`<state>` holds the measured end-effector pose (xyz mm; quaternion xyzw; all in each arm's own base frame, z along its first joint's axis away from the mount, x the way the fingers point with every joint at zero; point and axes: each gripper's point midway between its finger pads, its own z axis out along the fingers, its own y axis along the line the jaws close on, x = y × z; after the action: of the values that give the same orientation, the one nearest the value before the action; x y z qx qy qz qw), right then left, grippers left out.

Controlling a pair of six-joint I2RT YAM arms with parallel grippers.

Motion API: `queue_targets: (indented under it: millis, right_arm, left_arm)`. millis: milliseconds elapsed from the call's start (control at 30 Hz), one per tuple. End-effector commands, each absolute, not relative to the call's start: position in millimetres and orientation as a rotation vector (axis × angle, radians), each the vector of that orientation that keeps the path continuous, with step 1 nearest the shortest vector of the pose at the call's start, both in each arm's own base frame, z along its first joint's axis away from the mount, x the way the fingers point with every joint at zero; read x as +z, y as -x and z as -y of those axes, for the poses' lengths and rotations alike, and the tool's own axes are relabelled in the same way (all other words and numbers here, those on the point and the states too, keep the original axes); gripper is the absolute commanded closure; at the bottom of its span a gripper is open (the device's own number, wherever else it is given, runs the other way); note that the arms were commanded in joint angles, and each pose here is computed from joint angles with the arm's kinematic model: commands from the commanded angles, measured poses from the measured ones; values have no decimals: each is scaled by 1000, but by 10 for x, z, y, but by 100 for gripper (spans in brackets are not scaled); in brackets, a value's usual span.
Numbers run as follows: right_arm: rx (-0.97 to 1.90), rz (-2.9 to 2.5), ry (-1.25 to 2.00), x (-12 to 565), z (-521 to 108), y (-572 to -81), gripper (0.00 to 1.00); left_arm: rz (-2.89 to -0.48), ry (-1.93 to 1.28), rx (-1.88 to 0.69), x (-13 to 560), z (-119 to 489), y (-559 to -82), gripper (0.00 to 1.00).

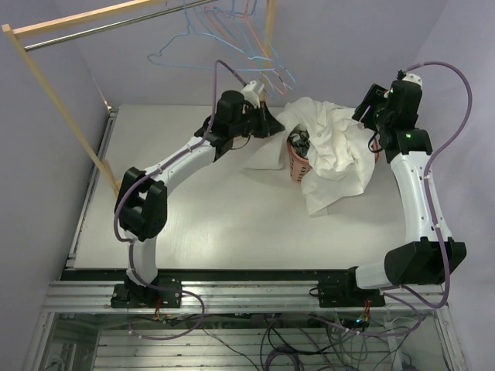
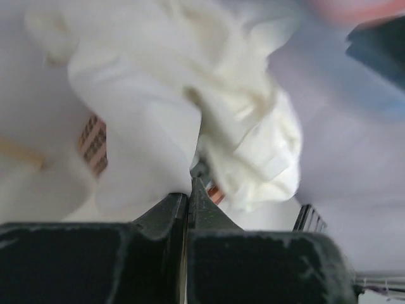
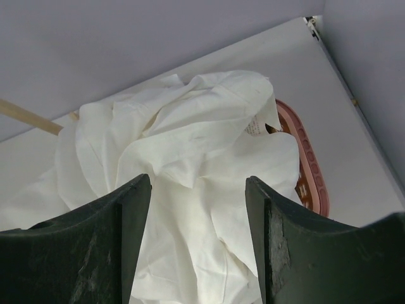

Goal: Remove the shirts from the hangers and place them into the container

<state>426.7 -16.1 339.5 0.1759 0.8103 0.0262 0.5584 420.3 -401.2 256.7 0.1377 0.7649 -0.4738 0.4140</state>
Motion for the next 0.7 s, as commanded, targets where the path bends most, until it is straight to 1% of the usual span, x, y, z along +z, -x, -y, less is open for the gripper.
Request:
queue_targets:
  millis: [0, 133, 300, 500, 567, 667]
  right_arm:
    - [58, -1827, -469, 3559, 253, -4302, 39]
    - [15, -1803, -487, 3614, 331, -4224, 39]
    - [-101, -1744, -548, 3731, 552, -3986, 39]
    - [-194, -1691, -600, 3833, 729, -3703, 38]
    - [-191, -1707, -592, 3789, 714, -3673, 38]
    - [-180, -1745, -583, 3693, 680, -3651, 38]
  left_arm:
    - [-1771, -382, -1300, 3139, 4259, -4216, 93]
    - [-1709, -428, -1391, 3350, 4624, -4172, 93]
    - [-1693, -445, -1456, 3329, 4955, -4113, 93]
    - [-1683, -459, -1463, 3284, 5237, -4075, 93]
    - [-1684, -468, -1459, 3203, 5360, -4096, 93]
    - [-1730, -456, -1469, 2832, 5560, -4151, 93]
